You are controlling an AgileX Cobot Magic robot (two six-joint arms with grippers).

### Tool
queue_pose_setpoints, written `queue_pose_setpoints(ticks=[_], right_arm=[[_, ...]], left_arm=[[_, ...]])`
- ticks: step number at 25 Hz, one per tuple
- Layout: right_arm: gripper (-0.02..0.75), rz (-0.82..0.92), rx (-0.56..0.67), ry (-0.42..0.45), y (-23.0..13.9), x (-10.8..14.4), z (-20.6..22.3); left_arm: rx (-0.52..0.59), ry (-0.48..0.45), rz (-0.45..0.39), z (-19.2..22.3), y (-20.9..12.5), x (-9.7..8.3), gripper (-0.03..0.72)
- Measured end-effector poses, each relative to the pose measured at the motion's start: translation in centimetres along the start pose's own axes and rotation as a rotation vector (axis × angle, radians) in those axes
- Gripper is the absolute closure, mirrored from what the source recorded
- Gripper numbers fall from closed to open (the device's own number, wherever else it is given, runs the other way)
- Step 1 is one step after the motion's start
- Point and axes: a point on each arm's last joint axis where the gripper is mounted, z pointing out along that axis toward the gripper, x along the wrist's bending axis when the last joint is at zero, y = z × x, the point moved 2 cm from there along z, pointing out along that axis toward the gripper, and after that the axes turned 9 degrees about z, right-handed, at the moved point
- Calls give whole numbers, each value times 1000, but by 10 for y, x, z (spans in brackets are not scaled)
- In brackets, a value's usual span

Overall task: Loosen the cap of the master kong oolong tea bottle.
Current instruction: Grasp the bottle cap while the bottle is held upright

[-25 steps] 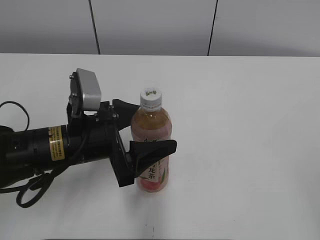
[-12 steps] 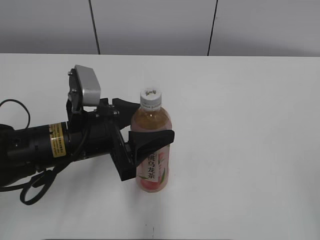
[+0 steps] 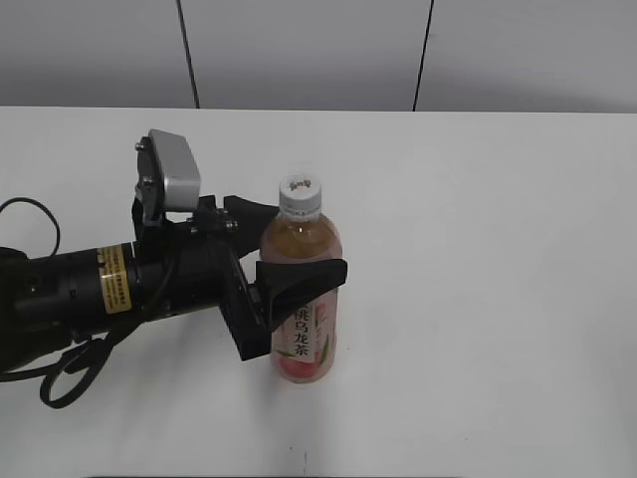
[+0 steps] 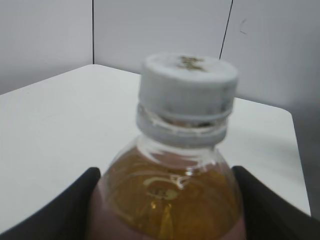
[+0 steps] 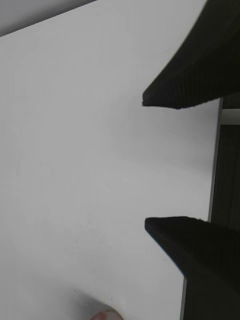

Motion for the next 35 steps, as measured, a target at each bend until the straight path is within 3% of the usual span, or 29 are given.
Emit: queue_pose_setpoints(ticks=[24, 27, 35], right_arm=[[225, 3, -16, 6, 2, 1, -1], [225, 20, -24, 37, 14, 4, 2], [225, -98, 109, 207, 71, 20, 52]], left_arm=[[0, -1, 1, 0, 0, 0, 222], [0, -1, 1, 0, 0, 0, 222], [0, -1, 1, 0, 0, 0, 222]])
